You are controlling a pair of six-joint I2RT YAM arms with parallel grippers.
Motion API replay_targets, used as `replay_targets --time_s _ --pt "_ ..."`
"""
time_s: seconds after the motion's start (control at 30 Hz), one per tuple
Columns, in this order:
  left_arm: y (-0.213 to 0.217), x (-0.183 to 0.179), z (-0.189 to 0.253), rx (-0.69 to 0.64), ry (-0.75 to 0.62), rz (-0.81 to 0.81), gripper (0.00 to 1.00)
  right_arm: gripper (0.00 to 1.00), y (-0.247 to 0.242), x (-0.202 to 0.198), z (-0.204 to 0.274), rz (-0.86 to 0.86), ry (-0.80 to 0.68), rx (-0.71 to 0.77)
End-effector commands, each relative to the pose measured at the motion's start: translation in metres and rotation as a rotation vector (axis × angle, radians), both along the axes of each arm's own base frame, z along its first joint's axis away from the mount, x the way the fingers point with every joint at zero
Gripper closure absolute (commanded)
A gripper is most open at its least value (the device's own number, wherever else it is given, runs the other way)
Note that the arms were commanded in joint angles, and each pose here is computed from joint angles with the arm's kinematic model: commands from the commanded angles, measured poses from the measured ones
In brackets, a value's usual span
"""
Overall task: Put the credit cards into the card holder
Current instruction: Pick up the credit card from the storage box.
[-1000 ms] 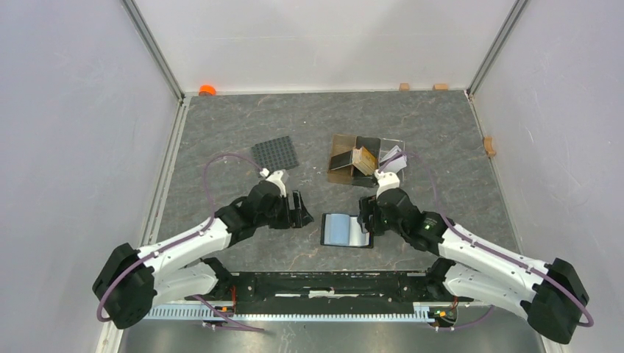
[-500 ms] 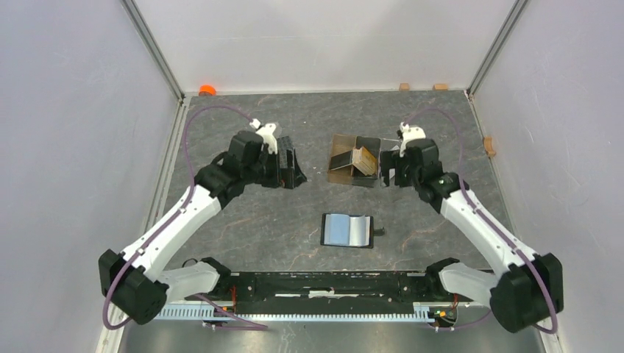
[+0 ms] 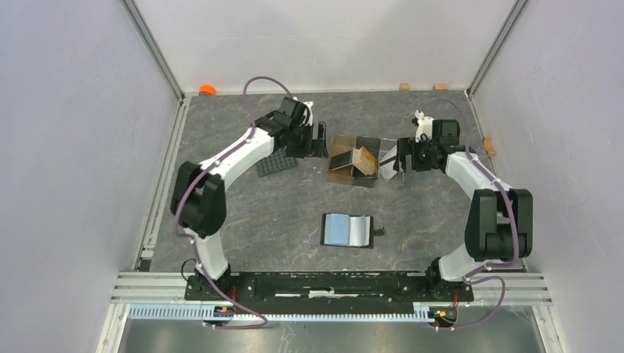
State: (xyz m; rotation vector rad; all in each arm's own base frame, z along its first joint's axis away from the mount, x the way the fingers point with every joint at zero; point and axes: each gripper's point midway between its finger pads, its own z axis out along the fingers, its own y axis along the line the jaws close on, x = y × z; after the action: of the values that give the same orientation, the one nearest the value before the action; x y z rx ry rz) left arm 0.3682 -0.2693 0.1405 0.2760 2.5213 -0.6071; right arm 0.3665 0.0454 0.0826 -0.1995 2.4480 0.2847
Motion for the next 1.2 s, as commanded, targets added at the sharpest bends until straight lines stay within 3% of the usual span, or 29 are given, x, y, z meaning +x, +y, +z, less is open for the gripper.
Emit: replay_targets --time_s 0.0,0.27,0.43,0.83,1.17 --pt "-0.019 0.017 -0.01 -0.002 0.015 -0.054 0.09 0.04 0.007 0.022 0.012 0.089 -0.062 0.093" --pt "-0.035 0.028 -0.057 0.053 0.087 -0.08 0.13 0.08 -0.004 0.038 -0.002 0.046 -0.04 0.087" --pt "-0.033 0.022 -0.075 0.085 0.125 -0.101 0.26 0.13 -0.015 0.045 -0.005 0.011 -0.035 0.064" --pt "-0.024 0.02 -0.085 0.156 0.124 -0.099 0.58 0.47 -0.032 0.04 -0.001 -0.045 -0.038 0.039" --pt "-0.026 0.02 -0.078 0.152 0.11 -0.102 0.61 0.63 -0.021 0.04 0.006 0.002 -0.059 0.095"
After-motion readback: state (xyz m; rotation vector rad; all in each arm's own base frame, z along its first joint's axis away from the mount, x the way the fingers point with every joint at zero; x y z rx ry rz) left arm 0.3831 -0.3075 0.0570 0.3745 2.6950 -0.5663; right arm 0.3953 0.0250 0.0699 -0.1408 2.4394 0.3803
